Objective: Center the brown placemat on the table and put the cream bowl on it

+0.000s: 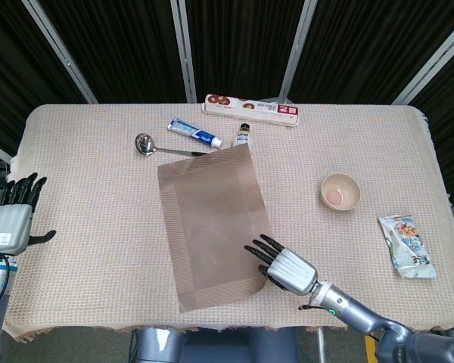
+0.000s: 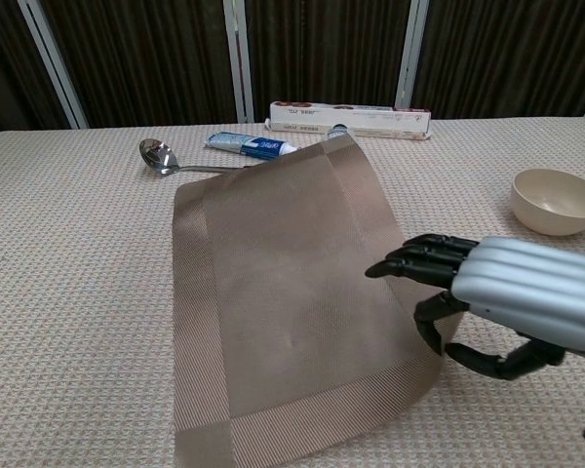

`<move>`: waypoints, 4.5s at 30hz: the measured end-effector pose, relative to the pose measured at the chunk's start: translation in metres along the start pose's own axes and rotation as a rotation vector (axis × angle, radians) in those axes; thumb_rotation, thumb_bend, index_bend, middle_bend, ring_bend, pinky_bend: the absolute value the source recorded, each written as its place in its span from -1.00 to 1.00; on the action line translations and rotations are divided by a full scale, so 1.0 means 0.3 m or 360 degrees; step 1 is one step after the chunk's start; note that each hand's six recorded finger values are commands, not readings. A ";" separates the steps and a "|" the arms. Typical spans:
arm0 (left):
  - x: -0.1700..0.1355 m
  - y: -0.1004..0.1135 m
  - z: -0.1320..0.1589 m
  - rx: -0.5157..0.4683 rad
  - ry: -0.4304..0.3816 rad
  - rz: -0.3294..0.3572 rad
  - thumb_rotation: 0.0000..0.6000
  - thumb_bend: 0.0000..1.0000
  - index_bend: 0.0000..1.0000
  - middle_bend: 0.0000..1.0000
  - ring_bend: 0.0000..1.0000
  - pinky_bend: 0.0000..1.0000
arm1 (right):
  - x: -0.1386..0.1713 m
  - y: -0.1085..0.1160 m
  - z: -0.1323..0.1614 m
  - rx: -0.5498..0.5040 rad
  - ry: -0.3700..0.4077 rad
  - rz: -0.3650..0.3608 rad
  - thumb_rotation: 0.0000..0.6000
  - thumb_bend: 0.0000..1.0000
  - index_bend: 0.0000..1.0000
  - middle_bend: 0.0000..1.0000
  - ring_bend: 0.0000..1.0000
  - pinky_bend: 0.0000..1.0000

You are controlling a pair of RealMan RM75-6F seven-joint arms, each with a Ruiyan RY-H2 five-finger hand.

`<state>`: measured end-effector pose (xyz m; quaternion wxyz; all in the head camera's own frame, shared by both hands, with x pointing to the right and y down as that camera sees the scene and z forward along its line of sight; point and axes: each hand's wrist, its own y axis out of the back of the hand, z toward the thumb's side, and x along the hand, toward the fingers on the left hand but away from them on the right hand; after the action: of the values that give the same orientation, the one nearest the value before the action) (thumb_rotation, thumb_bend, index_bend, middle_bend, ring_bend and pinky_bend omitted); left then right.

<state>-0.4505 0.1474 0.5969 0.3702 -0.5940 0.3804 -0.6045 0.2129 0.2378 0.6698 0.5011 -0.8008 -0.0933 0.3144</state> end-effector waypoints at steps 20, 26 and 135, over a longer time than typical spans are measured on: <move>0.005 -0.039 0.036 0.0031 -0.0039 -0.0054 1.00 -1.00 -1.00 -1.00 -1.00 -1.00 | 0.423 0.188 -0.321 0.1261 0.0287 0.0042 1.00 -0.08 0.53 -0.84 -1.00 -0.94; 0.007 -0.045 0.031 0.0038 -0.0029 -0.0061 1.00 -1.00 -1.00 -1.00 -1.00 -1.00 | 0.296 0.241 -0.439 0.1557 0.0312 0.0023 1.00 -0.11 0.54 -0.84 -1.00 -0.95; 0.319 -0.445 1.081 0.0364 -0.1448 0.0025 1.00 -0.14 -0.15 -1.00 -1.00 -1.00 | 0.578 0.295 -0.359 -0.0376 -0.1486 -0.0463 1.00 -1.00 -1.00 -1.00 -1.00 -1.00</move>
<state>-0.1276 0.1132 0.7604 0.5670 -0.7512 0.1147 -0.3179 0.3986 0.1957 0.5548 0.3505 -0.6047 -0.4531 0.5533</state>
